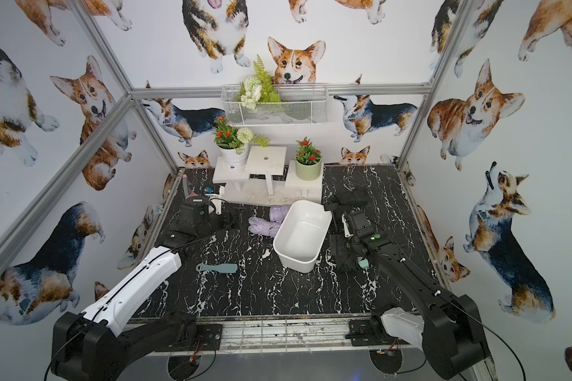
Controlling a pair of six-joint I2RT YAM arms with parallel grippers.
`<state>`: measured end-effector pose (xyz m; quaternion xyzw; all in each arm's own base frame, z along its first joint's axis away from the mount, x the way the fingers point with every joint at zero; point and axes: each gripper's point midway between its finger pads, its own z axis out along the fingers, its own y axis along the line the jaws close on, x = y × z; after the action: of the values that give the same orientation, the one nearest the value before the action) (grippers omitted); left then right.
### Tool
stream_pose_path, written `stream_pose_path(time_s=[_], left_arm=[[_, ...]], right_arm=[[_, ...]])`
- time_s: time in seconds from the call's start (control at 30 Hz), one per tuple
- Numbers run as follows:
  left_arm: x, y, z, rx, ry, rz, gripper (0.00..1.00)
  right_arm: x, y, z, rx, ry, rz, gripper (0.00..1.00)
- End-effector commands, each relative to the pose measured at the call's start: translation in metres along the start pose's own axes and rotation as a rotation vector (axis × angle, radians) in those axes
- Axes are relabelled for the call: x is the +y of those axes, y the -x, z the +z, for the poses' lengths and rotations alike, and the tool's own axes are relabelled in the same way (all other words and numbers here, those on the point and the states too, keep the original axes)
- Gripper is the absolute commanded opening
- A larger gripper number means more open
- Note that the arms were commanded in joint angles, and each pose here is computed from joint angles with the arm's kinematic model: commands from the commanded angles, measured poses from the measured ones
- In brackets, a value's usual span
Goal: Put the umbrella into the storage box
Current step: Pick up the umbrella from the center of the board.
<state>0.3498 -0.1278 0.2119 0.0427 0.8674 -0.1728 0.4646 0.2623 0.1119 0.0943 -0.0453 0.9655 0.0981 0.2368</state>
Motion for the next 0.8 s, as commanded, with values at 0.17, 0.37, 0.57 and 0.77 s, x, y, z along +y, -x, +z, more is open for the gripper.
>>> stream_pose_path(time_s=[0.17, 0.37, 0.57, 0.77], left_arm=[[-0.005, 0.010, -0.007, -0.031, -0.017, 0.007, 1.00], [-0.006, 0.009, -0.004, -0.026, -0.025, 0.006, 1.00], [-0.005, 0.009, -0.004, -0.028, -0.022, 0.012, 1.00], [-0.012, 0.011, -0.007, -0.034, -0.058, -0.011, 1.00]], right_arm=[[0.002, 0.021, 0.008, -0.023, 0.120, 0.026, 0.86], [0.010, 0.022, 0.014, -0.008, 0.166, 0.005, 0.79], [0.008, 0.022, 0.016, 0.005, 0.155, -0.004, 0.48], [0.004, 0.032, -0.010, -0.094, 0.122, -0.016, 0.24]])
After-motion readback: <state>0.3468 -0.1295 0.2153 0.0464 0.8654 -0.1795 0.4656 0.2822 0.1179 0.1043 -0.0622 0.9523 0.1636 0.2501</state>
